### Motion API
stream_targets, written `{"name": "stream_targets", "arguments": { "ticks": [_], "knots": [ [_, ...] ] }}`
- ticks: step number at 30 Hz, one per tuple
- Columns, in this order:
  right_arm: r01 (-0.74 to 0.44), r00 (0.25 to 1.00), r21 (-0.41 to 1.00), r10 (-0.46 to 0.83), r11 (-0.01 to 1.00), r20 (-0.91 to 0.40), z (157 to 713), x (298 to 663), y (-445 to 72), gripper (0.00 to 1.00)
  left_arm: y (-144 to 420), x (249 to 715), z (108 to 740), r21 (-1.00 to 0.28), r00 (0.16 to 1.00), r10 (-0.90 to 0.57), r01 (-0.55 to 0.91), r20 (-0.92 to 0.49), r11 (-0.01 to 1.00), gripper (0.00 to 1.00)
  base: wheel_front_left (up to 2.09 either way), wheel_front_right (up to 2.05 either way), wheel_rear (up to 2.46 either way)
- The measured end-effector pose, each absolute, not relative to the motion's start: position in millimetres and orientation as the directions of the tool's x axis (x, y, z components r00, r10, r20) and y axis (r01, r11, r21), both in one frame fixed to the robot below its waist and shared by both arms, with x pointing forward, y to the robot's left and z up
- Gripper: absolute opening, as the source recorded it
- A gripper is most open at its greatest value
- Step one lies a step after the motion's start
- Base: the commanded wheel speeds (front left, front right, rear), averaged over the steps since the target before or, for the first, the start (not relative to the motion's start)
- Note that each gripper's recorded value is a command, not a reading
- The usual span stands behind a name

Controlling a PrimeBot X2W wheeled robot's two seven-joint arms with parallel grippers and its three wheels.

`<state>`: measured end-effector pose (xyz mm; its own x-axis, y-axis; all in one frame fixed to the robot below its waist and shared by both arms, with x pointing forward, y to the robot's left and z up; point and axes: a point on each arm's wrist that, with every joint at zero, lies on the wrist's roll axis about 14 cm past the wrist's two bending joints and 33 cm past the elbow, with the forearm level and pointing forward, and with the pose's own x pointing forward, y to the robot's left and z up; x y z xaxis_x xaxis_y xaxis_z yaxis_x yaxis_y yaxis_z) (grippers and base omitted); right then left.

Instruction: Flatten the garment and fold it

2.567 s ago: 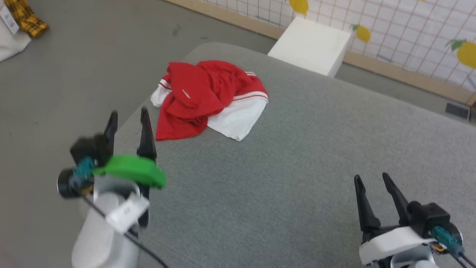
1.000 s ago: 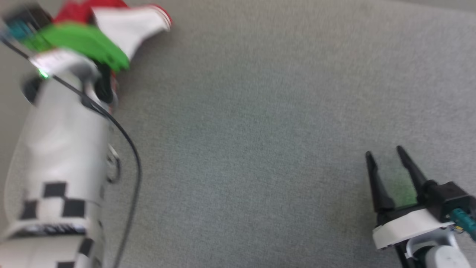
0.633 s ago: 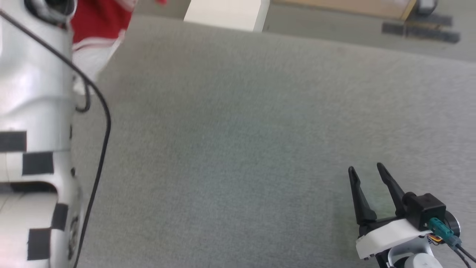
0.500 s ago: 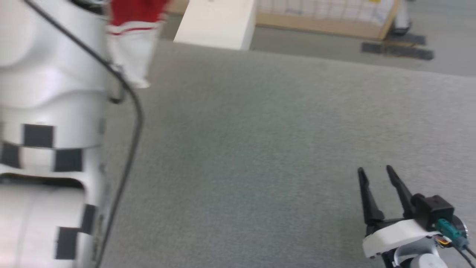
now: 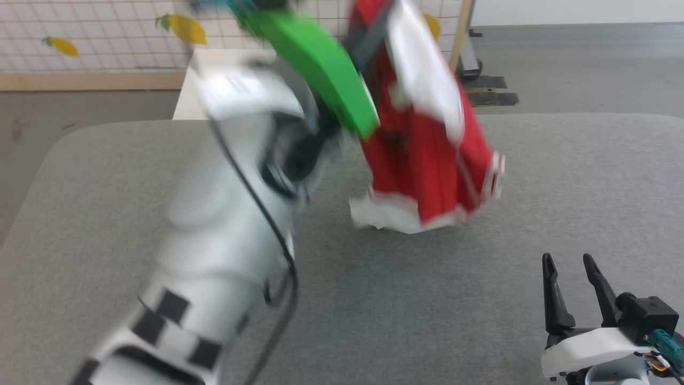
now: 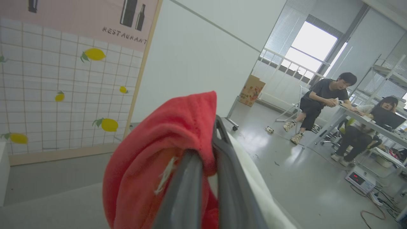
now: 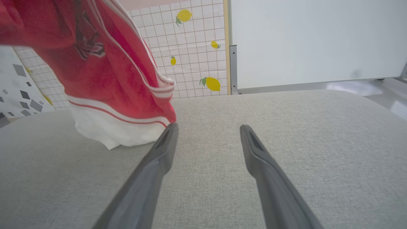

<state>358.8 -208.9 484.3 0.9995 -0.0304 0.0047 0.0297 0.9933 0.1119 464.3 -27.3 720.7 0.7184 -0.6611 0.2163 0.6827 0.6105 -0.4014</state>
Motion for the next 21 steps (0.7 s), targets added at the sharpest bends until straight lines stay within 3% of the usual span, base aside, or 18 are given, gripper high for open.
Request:
{"name": "stream_targets", "arguments": {
  "ticks": [5,10,13,17,18,21],
  "knots": [
    [0.066,0.998,0.118,-0.068,0.991,0.011,486.3,349.9,-220.5,1.00,-60.6,429.2,573.5,-0.477,0.699,-0.705,0.583,-0.119,0.658,0.00,0.00,0.00,0.00],
    [0.081,0.997,0.116,-0.082,0.990,0.002,483.5,348.6,-224.8,1.00,-52.3,364.0,432.5,-0.476,0.583,-0.649,0.445,-0.489,0.759,0.00,0.00,0.00,0.00],
    [0.076,0.997,0.117,-0.076,0.990,0.002,483.5,349.9,-223.2,1.00,-44.4,328.4,390.7,-0.483,0.477,-0.623,0.394,-0.620,0.782,0.00,0.00,0.00,0.00],
    [0.063,0.998,0.121,-0.063,0.991,0.000,482.6,352.5,-218.9,1.00,-44.2,322.2,390.7,-0.538,0.451,-0.636,0.341,-0.626,0.771,0.04,0.00,0.00,0.00],
    [0.059,0.998,0.124,-0.059,0.990,0.000,482.7,353.3,-217.5,1.00,-44.2,325.0,395.7,-0.558,0.464,-0.642,0.324,-0.610,0.764,1.00,0.00,0.00,0.00],
    [0.044,0.999,0.129,-0.045,0.991,0.005,483.7,355.3,-212.5,1.00,-40.4,346.6,422.2,-0.604,0.556,-0.643,0.287,-0.526,0.743,1.00,0.00,0.00,0.00]
  ]
}}
